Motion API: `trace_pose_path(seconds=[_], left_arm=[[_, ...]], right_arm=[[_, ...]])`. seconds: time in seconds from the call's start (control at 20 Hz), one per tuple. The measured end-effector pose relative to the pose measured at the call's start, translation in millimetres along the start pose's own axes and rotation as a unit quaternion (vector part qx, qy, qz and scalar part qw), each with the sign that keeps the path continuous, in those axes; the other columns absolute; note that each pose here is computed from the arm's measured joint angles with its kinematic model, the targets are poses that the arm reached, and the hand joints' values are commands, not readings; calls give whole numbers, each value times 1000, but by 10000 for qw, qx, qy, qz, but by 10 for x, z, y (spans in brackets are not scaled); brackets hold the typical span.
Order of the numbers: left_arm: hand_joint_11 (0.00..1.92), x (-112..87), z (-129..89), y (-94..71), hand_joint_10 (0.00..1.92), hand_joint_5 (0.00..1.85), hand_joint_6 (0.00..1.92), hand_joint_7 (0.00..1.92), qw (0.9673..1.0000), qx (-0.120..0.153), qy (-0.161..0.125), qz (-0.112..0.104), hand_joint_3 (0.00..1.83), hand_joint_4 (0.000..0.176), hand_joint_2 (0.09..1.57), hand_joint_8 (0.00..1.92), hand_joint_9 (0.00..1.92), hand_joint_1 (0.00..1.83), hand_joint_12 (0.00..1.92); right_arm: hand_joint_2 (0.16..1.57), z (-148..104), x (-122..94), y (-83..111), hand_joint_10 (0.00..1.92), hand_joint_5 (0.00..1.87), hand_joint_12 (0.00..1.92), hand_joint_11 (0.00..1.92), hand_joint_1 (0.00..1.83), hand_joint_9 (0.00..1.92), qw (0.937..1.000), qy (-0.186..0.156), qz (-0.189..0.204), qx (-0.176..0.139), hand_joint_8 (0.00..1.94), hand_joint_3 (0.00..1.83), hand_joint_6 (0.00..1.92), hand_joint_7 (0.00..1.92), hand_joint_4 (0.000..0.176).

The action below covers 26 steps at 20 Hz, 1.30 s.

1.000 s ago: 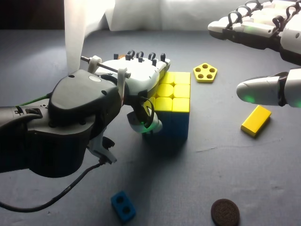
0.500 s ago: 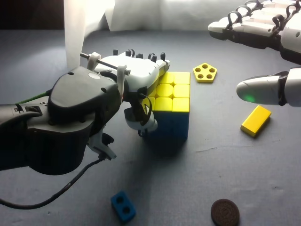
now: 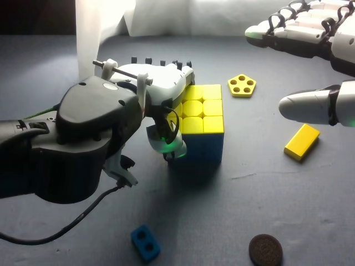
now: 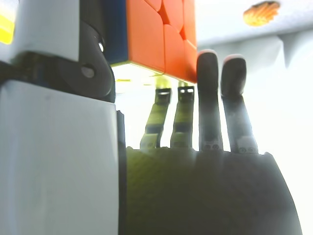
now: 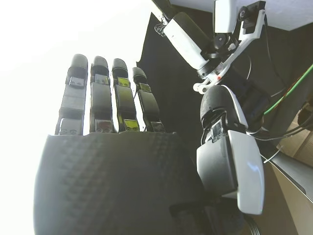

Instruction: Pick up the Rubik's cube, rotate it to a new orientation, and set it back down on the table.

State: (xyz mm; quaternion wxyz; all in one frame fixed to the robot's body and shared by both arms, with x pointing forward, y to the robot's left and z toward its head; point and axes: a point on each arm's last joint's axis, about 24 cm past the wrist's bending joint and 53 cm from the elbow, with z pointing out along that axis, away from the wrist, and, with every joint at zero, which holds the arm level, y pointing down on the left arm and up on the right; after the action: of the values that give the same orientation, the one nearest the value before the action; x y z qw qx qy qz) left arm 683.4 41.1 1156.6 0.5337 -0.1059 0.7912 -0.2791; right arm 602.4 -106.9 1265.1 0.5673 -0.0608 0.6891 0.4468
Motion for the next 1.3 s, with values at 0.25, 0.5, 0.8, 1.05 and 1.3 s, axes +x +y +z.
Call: trace_pose_path(seconds=[0.25,0.5,0.8,1.05,1.3], left_arm=[[166,-43,-26,-55,1813,495,1727,461,9999,-31,150,5,0,27,1413,1802,209,1014,1921],[181,-324,-141,-202,1858,442,1786,440,10000,-2,60,38,3,28,1438,1848,200,985,1921],[168,-463,-306,-350,1801,261,1700,536,9998,-17,132,-135,0,0,1353,1707,208,1208,1921],[185,-537,-386,-397,1805,480,1735,474,9997,-53,107,-190,0,28,1414,1797,232,1013,1921],[162,-578,-405,-449,1809,488,1734,471,9996,-12,97,-280,0,30,1412,1791,219,1012,1921]], right_arm=[[1257,-64,-121,116,4,50,250,0,42,105,9986,-346,-200,-332,2,0,2,109,0],[1248,-127,-41,45,6,72,298,0,60,118,9988,-272,-270,-290,6,0,10,132,0],[1257,-181,-32,-1,26,79,421,0,21,182,9993,-272,-61,-254,16,0,9,192,0],[1219,-214,-12,-9,1894,115,1916,374,126,532,9995,-233,-21,-212,1549,0,5,494,0],[1202,-212,85,107,1921,143,1921,742,149,926,9988,-87,-267,-397,1936,0,7,840,0]])
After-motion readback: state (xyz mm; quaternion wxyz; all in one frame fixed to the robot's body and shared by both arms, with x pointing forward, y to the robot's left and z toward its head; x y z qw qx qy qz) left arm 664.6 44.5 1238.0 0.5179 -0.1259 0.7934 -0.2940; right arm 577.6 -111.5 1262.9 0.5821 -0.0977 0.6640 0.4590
